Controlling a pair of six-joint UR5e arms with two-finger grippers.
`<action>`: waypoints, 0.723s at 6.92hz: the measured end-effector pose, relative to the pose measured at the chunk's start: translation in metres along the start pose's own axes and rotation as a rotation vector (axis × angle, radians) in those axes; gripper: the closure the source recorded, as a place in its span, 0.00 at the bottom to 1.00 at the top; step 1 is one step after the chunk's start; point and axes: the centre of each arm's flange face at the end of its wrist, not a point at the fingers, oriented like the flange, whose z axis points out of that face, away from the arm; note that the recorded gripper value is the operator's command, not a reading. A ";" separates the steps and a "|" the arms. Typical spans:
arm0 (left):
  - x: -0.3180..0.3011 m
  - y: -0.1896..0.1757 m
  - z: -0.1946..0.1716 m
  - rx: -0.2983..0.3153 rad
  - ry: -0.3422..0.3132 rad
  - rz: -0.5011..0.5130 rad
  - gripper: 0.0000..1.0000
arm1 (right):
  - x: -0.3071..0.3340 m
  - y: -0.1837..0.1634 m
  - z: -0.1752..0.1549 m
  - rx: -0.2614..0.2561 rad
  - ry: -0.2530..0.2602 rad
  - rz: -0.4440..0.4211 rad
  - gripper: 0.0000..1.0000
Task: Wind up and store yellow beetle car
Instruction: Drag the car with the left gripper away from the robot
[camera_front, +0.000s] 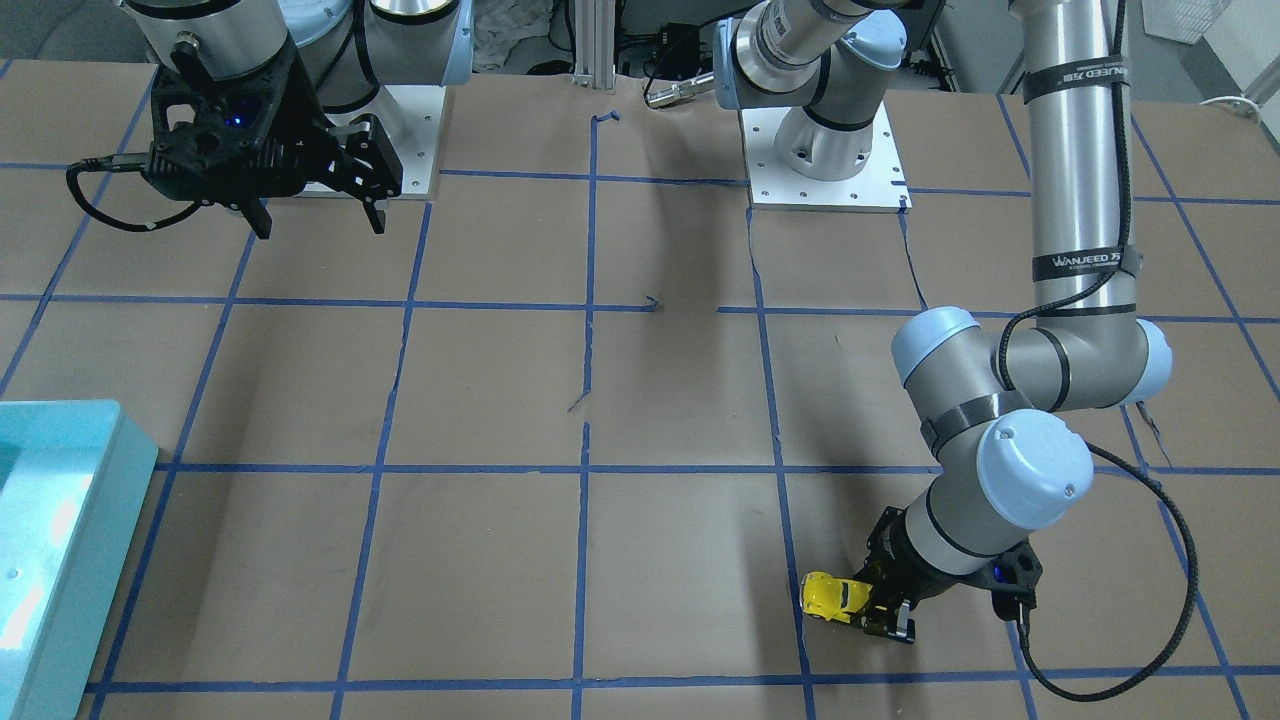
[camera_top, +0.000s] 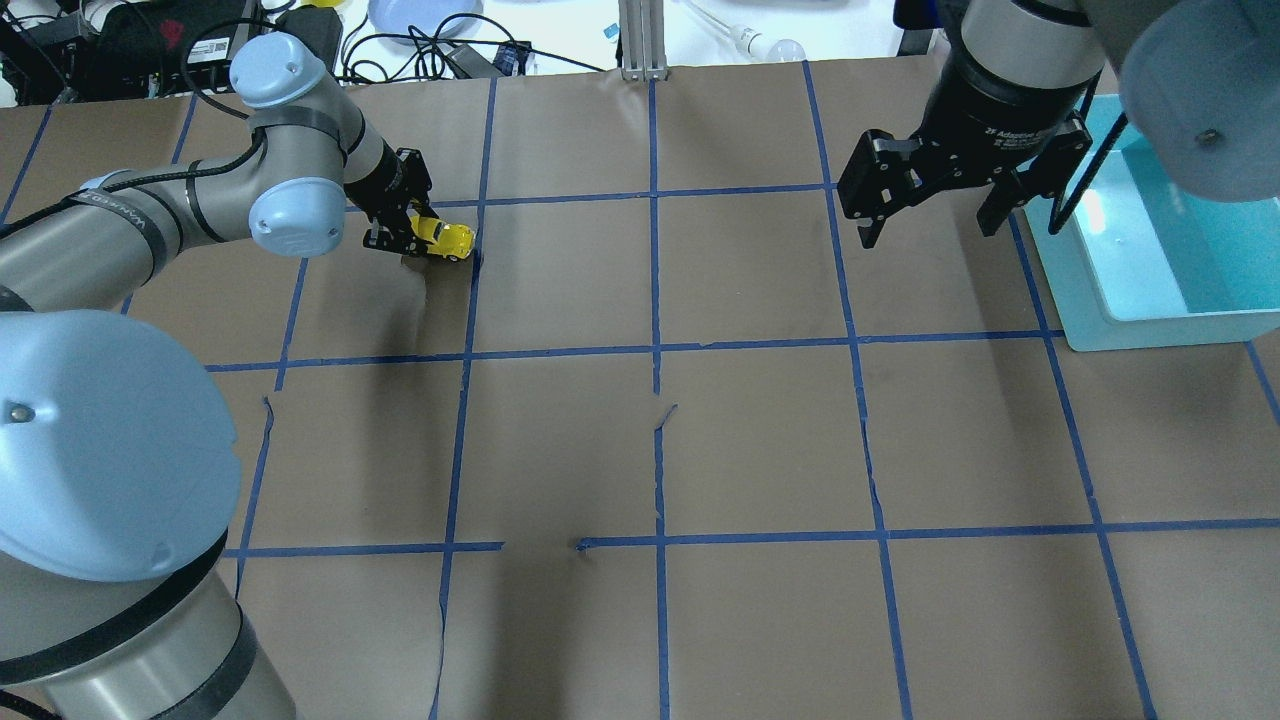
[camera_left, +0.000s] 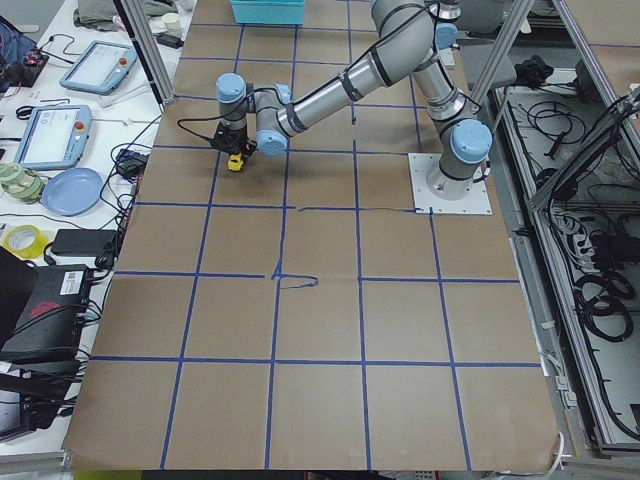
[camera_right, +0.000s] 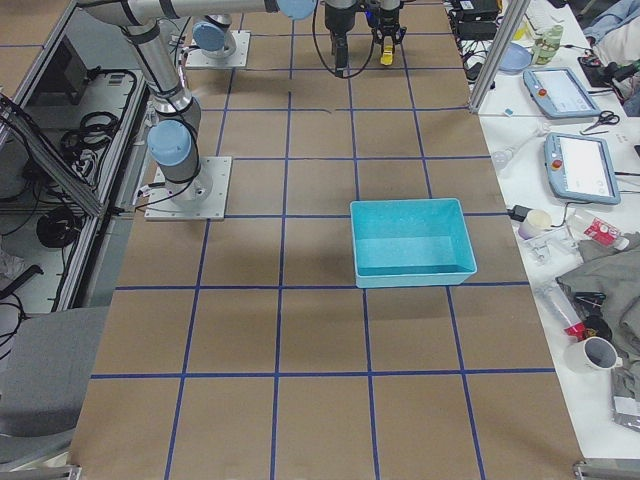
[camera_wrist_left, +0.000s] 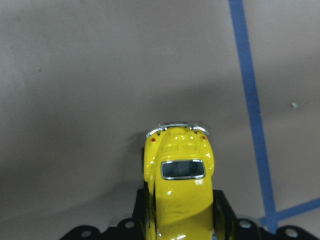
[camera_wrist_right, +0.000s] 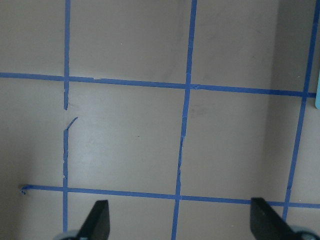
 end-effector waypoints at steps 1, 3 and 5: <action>0.002 0.006 -0.008 -0.005 0.010 -0.030 1.00 | 0.000 0.000 0.000 0.000 0.000 0.000 0.00; 0.010 0.059 -0.026 -0.024 0.033 -0.119 1.00 | 0.000 0.000 0.000 -0.001 0.000 0.000 0.00; 0.011 0.128 -0.022 -0.063 0.020 -0.216 1.00 | 0.000 0.000 0.000 -0.001 -0.001 0.001 0.00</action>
